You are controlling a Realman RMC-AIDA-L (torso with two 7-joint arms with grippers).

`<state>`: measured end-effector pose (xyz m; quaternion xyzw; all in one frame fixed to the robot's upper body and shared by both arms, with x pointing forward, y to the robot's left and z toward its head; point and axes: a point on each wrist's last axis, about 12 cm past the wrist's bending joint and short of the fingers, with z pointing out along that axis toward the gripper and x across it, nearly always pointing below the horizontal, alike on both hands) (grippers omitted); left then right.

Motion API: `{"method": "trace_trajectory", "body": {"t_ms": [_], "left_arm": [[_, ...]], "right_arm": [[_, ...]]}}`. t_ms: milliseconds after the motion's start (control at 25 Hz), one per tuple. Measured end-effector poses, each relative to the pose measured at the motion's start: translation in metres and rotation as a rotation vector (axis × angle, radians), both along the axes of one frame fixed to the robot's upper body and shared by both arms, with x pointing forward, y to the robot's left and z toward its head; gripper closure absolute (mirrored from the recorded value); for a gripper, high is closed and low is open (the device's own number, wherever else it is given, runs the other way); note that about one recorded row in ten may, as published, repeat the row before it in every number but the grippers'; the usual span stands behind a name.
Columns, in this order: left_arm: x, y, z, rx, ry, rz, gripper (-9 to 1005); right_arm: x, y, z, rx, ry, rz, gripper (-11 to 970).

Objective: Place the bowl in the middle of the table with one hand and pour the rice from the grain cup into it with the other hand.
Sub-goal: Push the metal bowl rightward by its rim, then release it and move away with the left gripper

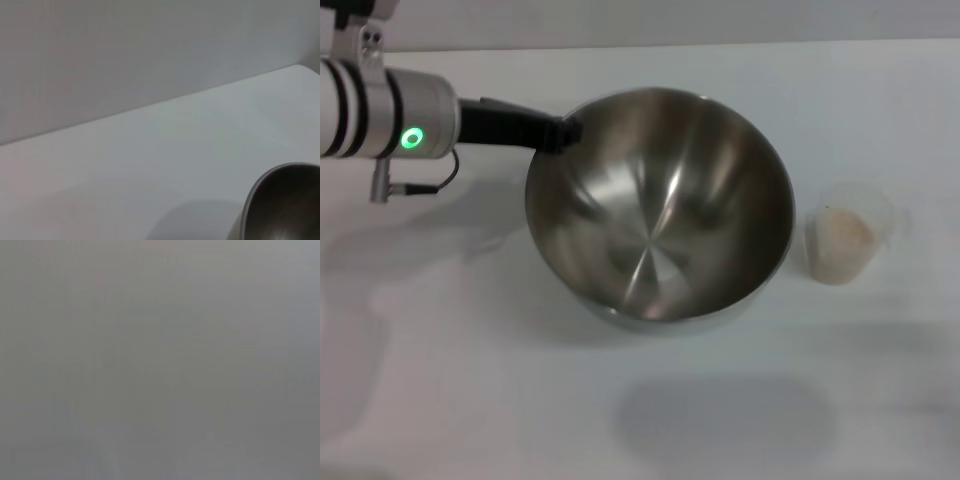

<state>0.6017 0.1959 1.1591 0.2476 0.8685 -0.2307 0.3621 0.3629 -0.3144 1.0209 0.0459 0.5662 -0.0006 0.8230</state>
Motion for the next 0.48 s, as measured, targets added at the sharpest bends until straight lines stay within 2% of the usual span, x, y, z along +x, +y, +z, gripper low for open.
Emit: {"method": "trace_trajectory", "body": {"t_ms": [160, 480], "left_arm": [[0.011, -0.007, -0.004, 0.01, 0.007, 0.004, 943], [0.019, -0.008, -0.009, 0.02, 0.001, 0.015, 941]], "right_arm": [[-0.001, -0.001, 0.001, -0.002, -0.005, -0.002, 122], [-0.002, -0.001, 0.001, -0.003, -0.007, -0.002, 121]]}}
